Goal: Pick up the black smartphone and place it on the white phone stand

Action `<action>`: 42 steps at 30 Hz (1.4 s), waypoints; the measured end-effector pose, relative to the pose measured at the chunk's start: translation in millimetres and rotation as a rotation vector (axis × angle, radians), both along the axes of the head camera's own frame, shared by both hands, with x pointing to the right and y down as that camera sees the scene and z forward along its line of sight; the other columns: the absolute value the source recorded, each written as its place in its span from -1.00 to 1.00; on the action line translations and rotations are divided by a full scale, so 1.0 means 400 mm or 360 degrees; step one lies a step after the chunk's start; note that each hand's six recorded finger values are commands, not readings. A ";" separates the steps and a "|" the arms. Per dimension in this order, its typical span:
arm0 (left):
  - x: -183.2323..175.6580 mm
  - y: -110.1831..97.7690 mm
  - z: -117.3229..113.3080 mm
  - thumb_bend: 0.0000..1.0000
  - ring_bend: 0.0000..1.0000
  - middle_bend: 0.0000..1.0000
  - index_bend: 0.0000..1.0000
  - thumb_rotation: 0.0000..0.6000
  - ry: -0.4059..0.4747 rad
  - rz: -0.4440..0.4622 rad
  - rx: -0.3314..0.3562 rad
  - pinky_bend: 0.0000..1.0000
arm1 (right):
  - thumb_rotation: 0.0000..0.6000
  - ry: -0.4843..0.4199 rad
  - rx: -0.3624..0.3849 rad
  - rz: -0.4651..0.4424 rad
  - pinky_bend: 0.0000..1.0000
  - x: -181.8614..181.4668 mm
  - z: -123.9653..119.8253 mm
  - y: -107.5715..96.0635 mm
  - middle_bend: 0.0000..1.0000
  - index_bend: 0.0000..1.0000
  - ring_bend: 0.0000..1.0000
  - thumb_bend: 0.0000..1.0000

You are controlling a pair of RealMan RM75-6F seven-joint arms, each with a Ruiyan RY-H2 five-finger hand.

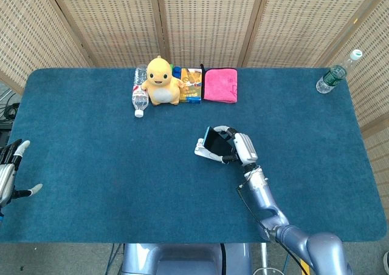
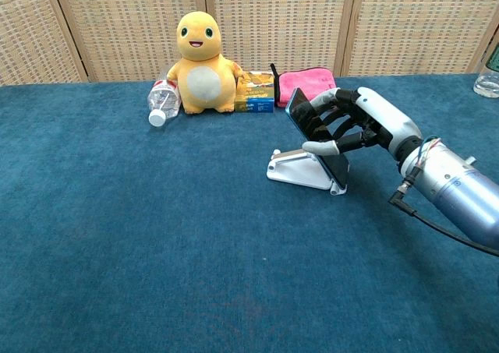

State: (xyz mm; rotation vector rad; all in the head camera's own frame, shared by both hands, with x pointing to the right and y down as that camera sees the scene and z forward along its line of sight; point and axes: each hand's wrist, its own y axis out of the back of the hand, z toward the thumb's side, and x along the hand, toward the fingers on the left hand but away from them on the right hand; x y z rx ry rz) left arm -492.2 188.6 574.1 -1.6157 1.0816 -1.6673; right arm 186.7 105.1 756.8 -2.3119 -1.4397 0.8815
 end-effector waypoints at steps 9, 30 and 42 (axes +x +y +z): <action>-0.001 0.001 -0.003 -1.00 -1.00 -1.00 -1.00 1.00 0.0007 0.0000 0.0003 -1.00 | 1.00 -0.0008 -0.0013 -0.0048 -0.60 0.010 -0.003 0.002 -1.00 -1.00 -0.92 -0.74; 0.006 0.010 -0.020 -1.00 -1.00 -1.00 -1.00 1.00 0.0027 0.0028 0.0035 -1.00 | 1.00 0.0052 0.0250 -0.0109 -0.68 0.156 -0.181 -0.077 -1.00 -1.00 -1.00 -0.76; 0.028 0.031 -0.043 -1.00 -1.00 -1.00 -1.00 1.00 -0.0010 0.0112 0.0136 -1.00 | 1.00 0.0938 0.0423 -0.0195 -0.88 0.479 -0.358 -0.042 -1.00 -1.00 -1.00 -0.81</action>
